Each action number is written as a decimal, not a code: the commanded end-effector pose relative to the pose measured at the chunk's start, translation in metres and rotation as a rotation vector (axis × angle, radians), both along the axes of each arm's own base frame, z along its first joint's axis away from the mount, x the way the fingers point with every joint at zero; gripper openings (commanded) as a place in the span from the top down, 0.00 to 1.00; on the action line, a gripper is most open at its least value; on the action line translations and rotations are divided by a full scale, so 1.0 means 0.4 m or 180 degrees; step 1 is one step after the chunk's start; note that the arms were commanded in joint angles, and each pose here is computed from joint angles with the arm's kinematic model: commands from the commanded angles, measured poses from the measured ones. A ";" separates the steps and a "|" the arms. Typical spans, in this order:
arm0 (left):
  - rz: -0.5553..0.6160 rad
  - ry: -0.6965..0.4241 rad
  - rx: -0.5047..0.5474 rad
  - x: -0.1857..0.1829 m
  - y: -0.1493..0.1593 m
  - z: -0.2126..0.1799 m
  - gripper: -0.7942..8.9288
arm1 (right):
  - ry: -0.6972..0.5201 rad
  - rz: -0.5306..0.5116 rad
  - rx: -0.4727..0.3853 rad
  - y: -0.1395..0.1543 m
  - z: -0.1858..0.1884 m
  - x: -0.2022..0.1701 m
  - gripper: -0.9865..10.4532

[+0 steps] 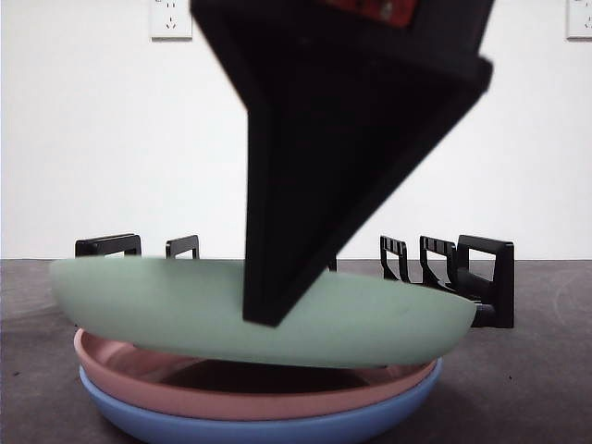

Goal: Place the plate

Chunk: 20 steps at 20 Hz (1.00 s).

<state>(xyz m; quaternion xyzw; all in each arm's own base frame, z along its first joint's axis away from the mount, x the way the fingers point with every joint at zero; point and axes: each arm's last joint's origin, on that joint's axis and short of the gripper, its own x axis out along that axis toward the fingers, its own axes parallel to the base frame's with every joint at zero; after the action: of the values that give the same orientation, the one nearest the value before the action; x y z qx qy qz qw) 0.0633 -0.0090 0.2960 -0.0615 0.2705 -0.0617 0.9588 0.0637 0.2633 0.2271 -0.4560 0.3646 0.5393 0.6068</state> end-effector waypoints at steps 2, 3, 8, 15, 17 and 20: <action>0.0019 -0.0048 -0.0012 0.001 0.000 0.007 0.60 | -0.0022 0.0064 -0.0017 0.023 -0.007 0.000 0.90; 0.0019 -0.0048 -0.0012 0.001 0.000 0.007 0.60 | -0.0026 0.0042 0.0003 0.024 -0.007 0.004 0.90; 0.0018 -0.0048 -0.0011 0.001 0.000 0.007 0.60 | -0.0050 -0.0095 0.0180 0.033 -0.002 0.025 0.76; 0.0019 -0.0053 -0.0012 0.001 0.000 0.008 0.60 | -0.0360 -0.0977 0.0841 0.002 0.072 0.150 0.64; 0.0019 -0.0053 -0.0012 0.001 0.000 0.008 0.60 | -0.0429 -0.1491 0.1024 -0.052 0.081 0.258 0.64; 0.0018 -0.0075 -0.0014 0.002 0.000 0.009 0.60 | -0.0588 -0.2194 0.1152 -0.163 0.098 0.385 0.64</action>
<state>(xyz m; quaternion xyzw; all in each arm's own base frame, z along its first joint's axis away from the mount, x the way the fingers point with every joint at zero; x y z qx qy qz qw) 0.0636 -0.0090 0.2965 -0.0617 0.2678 -0.0620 0.9595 0.2183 0.1962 0.2632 -0.2480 0.3444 0.3139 0.8493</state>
